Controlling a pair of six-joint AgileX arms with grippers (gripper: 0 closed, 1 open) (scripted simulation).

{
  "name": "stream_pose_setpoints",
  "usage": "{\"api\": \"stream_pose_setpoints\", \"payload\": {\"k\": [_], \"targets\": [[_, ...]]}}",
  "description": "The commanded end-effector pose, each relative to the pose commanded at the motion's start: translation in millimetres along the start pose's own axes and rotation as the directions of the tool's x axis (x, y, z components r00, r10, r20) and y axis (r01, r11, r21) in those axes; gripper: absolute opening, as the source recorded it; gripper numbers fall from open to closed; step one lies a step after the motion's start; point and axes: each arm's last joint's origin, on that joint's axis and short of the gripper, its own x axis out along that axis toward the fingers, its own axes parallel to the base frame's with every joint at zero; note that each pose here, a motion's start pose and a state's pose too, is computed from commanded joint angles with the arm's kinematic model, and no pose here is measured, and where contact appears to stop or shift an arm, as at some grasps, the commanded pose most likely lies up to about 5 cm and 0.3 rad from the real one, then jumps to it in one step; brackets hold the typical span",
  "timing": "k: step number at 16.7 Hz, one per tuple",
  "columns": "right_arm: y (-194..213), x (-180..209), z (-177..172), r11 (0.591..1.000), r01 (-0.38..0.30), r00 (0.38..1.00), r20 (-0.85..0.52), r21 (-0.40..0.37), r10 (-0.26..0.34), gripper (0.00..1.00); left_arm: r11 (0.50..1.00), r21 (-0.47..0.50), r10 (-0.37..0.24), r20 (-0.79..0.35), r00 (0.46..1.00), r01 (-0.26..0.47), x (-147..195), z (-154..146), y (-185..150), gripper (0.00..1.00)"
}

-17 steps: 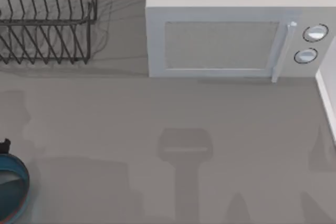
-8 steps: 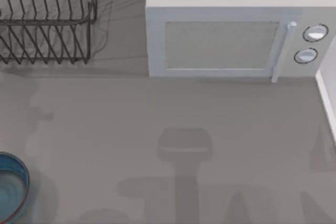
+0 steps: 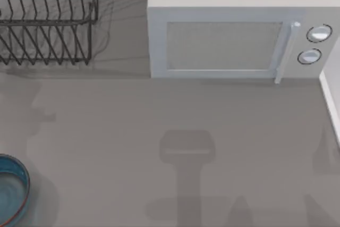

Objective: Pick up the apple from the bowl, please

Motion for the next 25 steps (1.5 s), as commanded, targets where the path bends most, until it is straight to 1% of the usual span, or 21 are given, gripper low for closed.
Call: {"api": "stream_pose_setpoints", "payload": {"k": [2, 3, 5, 6, 8, 10, 13, 15, 16, 21, 23, 25], "targets": [[0.0, 0.0, 0.0, 1.0, 0.0, 1.0, 0.0, 0.0, 0.0, 1.0, 1.0, -0.001, -0.002, -0.001, 1.0, 0.002, 1.1, 4.9, -2.3, 0.0], [0.0, 0.0, 0.0, 1.0, 0.0, 1.0, 0.0, 0.0, 0.0, 1.0, 1.0, -0.001, -0.005, -0.004, 1.0, 0.005, 3.4, 12.5, -6.2, 0.0], [0.0, 0.0, 0.0, 1.0, 0.0, 1.0, 0.0, 0.0, 0.0, 1.0, 1.0, -0.001, -0.014, -0.016, 1.0, 0.014, 12.6, 36.4, -22.2, 0.0], [0.0, 0.0, 0.0, 1.0, 0.0, 1.0, 0.0, 0.0, 0.0, 1.0, 1.0, 0.0, -0.019, -0.024, 1.0, 0.019, 19.5, 50.9, -35.6, 0.0], [0.0, 0.0, 0.0, 1.0, 0.0, 1.0, 0.0, 0.0, 0.0, 1.0, 1.0, 0.005, -0.027, -0.039, 0.999, 0.027, 37.2, 78.9, -75.0, 0.0], [0.0, 0.0, 0.0, 1.0, 0.0, 1.0, 0.0, 0.0, 0.0, 1.0, 0.999, 0.01, -0.032, -0.05, 0.998, 0.033, 57.3, 98.6, -125.4, 0.0], [0.0, 0.0, 0.0, 1.0, 0.0, 1.0, 0.0, 0.0, 0.0, 1.0, 0.999, 0.009, -0.038, -0.057, 0.998, 0.038, 86.5, 111.3, -190.1, 0.0], [0.0, 0.0, 0.0, 1.0, 0.0, 1.0, 0.0, 0.0, 0.0, 1.0, 0.999, 0.009, -0.041, -0.058, 0.997, 0.042, 99.4, 113.4, -214.0, 0.0], [0.0, 0.0, 0.0, 1.0, 0.0, 1.0, 0.0, 0.0, 0.0, 1.0, 0.999, 0.009, -0.042, -0.058, 0.997, 0.043, 102.1, 113.5, -218.9, 0.0], [0.0, 0.0, 0.0, 1.0, 0.0, 1.0, 0.0, 0.0, 0.0, 1.0, 0.999, 0.008, -0.041, -0.061, 0.997, 0.041, 103.6, 113.6, -218.2, 0.0], [0.0, 0.0, 0.0, 1.0, 0.0, 1.0, 0.0, 0.0, 0.0, 1.0, 0.999, 0.008, -0.038, -0.066, 0.997, 0.038, 114.9, 114.2, -219.6, 0.0], [0.0, 0.0, 0.0, 1.0, 0.0, 1.0, 0.0, 0.0, 0.0, 1.0, 0.999, 0.008, -0.038, -0.066, 0.997, 0.038, 134.8, 114.9, -221.6, 0.0]]}}
